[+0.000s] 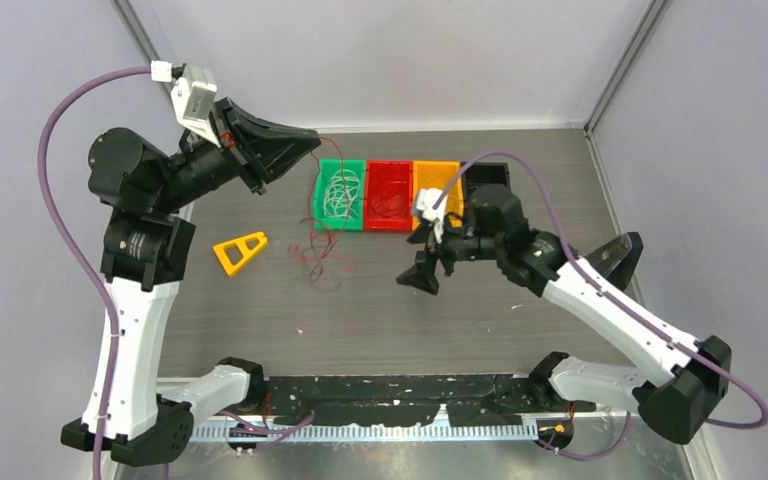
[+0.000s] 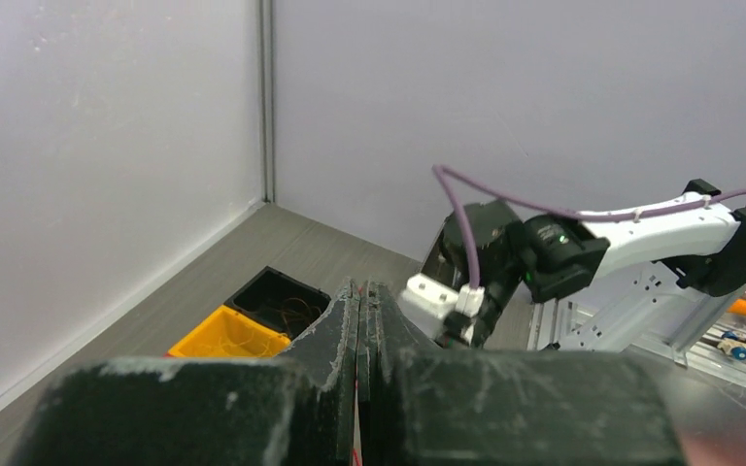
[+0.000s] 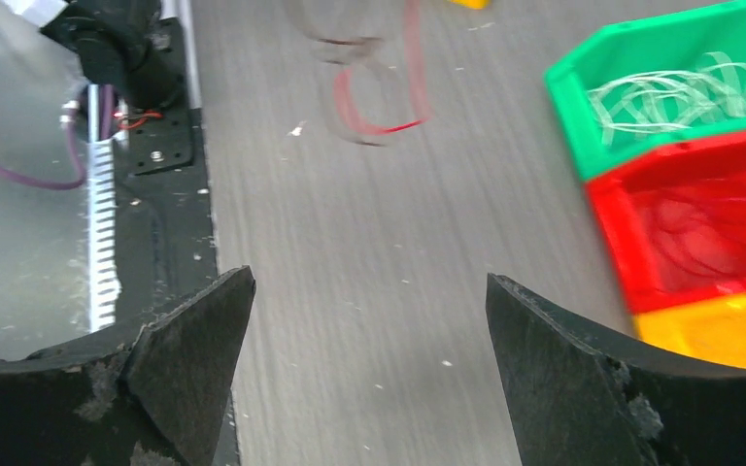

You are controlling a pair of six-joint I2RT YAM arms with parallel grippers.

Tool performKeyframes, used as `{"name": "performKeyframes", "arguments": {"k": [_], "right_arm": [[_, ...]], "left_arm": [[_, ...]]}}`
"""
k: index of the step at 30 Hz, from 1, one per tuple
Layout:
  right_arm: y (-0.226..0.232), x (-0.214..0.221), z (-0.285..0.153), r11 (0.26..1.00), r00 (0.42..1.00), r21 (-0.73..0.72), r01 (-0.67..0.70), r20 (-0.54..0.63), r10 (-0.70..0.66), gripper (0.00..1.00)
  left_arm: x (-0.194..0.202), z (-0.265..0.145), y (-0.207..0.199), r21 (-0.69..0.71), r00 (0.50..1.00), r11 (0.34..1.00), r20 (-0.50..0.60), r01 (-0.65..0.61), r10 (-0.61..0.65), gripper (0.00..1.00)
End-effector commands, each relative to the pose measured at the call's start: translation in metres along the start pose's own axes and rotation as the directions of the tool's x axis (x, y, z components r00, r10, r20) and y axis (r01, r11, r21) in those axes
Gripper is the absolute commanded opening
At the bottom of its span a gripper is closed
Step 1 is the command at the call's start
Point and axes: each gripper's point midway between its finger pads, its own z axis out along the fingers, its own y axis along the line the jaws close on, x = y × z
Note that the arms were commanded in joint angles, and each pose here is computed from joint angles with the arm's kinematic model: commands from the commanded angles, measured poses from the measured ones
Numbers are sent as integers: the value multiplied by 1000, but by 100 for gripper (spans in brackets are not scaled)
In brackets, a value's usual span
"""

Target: Untangle the cables

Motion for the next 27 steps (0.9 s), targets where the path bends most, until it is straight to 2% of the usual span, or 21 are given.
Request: {"name": "performKeyframes", "arguments": {"k": [1,5,8,11,15,17,18,19,20,21,22,24,27], "right_arm": [[14,-34,35,999,984,-54,-1,178,10,95],[10,-58,60,1000,965,7,27,262,-28,95],[-18,-65,74,989,955,142,33,288,-73,95],[-52,-61,77,950,959,309,36,257,-120,96],[-83,-49,86,900,966,434,23,221,-132,100],[-90,-41,97,896,974,443,22,191,-118,76],[-92,-38,101,895,977,445,23,181,-115,56],[-94,-32,105,895,980,444,35,160,-118,47],[-94,-30,106,896,981,443,46,147,-123,34],[-92,-24,107,900,985,430,63,120,-127,28],[-90,-19,107,906,987,415,77,100,-129,17],[-84,-1,103,923,993,376,77,60,-107,7],[-82,24,82,937,998,345,59,2,-64,6]], "left_arm": [[-22,-3,-4,-22,997,999,64,-40,41,0],[-23,1,1,-33,997,999,70,-13,15,0],[-24,5,8,-41,997,999,77,11,-8,0],[-28,10,11,-37,996,999,86,34,-31,0],[-32,16,12,-16,994,998,94,54,-52,0],[-34,16,11,-11,994,999,98,51,-49,0],[-36,16,10,-10,994,999,99,41,-40,0],[-38,14,10,-14,994,999,102,29,-27,0],[-40,12,10,-20,994,1000,106,21,-19,0],[-43,9,12,-32,994,999,111,19,-15,0],[-46,7,15,-46,993,999,120,16,-10,0],[-53,0,20,-75,991,997,136,6,5,0],[-67,-10,30,-123,984,992,167,-34,54,0]]}}
